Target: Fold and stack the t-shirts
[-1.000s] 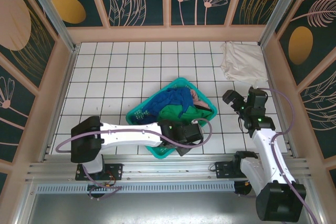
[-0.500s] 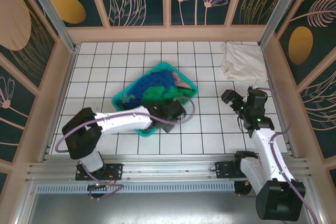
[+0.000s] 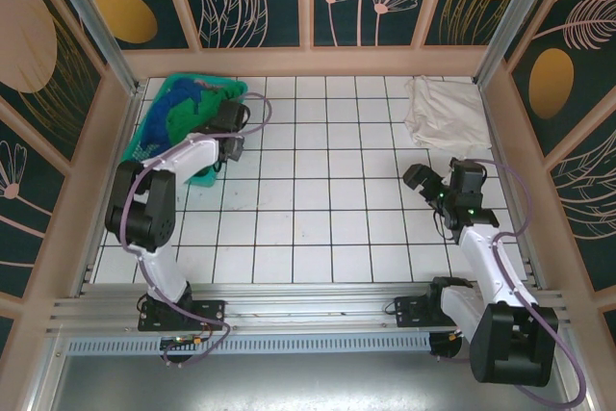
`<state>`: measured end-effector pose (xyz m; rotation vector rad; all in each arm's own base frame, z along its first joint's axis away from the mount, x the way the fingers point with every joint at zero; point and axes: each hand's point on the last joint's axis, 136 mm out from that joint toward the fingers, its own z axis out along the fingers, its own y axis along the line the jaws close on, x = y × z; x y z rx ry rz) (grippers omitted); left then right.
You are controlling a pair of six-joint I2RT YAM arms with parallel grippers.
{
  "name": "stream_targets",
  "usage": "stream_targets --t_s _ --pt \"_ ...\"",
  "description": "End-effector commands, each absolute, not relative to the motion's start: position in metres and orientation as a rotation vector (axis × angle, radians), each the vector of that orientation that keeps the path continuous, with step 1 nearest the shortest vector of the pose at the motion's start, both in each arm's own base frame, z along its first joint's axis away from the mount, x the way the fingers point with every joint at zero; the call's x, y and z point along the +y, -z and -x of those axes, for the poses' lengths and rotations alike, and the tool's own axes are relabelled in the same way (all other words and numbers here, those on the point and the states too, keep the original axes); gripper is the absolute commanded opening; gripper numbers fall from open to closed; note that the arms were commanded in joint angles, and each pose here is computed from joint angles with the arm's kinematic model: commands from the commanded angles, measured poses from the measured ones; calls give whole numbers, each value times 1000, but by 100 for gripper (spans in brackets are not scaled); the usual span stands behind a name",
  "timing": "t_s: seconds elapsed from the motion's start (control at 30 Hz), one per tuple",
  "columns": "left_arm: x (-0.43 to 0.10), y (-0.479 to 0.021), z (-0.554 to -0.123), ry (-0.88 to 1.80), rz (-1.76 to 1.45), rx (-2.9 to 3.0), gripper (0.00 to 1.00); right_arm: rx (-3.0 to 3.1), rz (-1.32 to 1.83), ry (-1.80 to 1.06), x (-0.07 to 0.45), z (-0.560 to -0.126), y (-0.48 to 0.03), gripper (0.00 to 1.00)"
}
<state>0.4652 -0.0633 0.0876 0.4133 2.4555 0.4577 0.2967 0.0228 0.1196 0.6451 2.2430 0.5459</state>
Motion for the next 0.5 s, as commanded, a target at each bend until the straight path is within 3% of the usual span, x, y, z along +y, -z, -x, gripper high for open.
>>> stream_targets --t_s 0.0,0.47 --pt "-35 -114 -510 -539 -431 2332 0 2184 -591 -535 19 -312 -144 99" --pt "60 -89 -586 -642 -217 2395 0 2196 -631 -486 11 -306 -153 99"
